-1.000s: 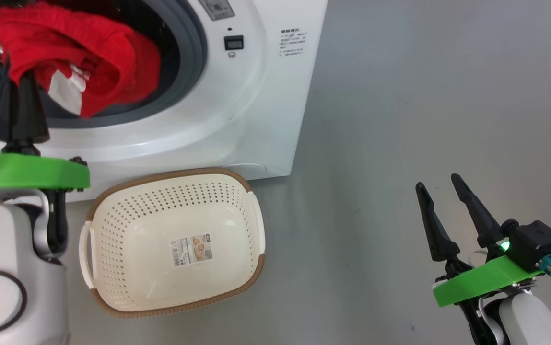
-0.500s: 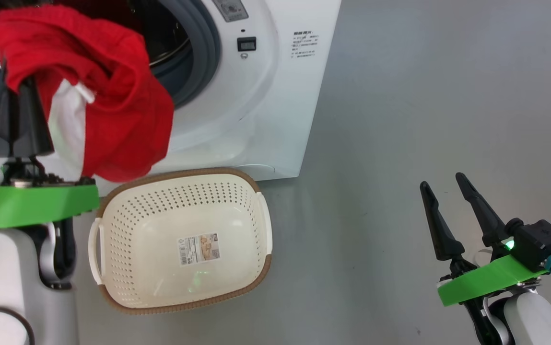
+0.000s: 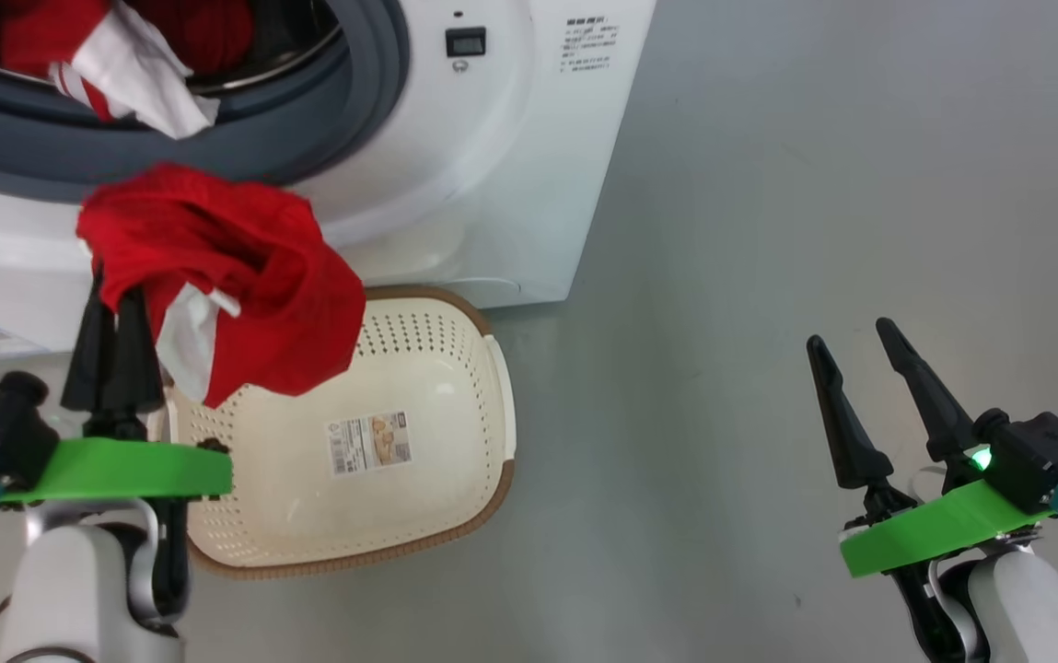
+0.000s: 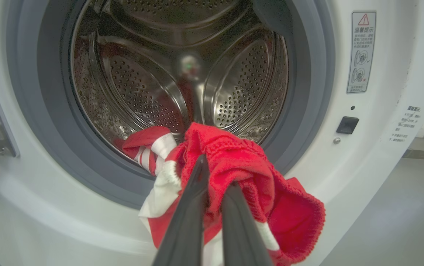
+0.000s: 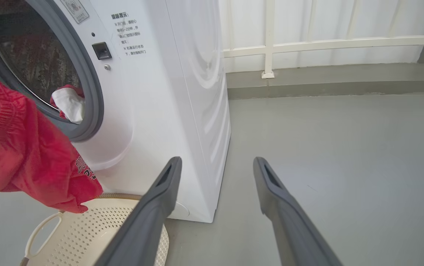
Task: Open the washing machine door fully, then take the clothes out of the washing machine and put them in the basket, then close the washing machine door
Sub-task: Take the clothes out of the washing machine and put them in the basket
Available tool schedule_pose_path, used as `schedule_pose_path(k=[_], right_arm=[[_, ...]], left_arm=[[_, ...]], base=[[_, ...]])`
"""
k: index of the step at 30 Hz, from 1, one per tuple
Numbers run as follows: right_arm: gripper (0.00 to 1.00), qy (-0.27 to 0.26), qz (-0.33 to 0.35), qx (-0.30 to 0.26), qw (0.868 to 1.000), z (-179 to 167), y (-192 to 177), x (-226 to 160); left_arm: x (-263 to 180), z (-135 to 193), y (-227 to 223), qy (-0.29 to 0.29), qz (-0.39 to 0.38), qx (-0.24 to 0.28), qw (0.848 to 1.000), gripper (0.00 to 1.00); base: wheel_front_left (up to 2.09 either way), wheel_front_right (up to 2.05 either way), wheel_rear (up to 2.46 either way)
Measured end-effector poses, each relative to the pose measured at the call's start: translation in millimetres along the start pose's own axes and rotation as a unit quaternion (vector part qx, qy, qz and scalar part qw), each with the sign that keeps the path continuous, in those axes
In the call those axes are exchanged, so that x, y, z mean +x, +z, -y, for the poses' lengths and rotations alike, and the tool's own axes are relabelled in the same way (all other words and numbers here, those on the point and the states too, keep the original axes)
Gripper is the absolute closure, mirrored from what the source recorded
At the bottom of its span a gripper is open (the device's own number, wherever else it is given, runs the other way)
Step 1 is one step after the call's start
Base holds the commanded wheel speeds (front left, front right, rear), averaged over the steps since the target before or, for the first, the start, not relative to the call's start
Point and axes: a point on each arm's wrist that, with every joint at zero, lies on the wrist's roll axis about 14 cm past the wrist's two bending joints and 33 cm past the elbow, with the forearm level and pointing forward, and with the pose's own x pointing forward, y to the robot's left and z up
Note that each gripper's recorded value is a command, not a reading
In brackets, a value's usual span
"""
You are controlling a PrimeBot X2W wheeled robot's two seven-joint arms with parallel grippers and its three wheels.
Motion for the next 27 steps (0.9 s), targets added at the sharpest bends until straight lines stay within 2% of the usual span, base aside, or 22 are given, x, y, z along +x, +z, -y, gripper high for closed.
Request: schedule_pose_path(k=[9,14,27], right_arm=[[0.0,0.006,-0.008,-0.002,1.0,1,-11,25],[0.0,0.006,-0.017,-0.005,1.0,4,-21,39],[0.0,-0.004,-0.048,-0.008,0.999,18,-55,59]], left_arm=[[-12,-4,-95,0.011,-0.129,-0.007,0.992,1.0],[-8,-6,-134,0.015,-0.177,-0.009,0.984,1.0],[-26,-3,-238,-0.001,-0.319,0.013,0.948,1.0]], base=[[0.0,0.0,0.0],[0.0,0.0,0.0],[0.0,0.0,0.0]])
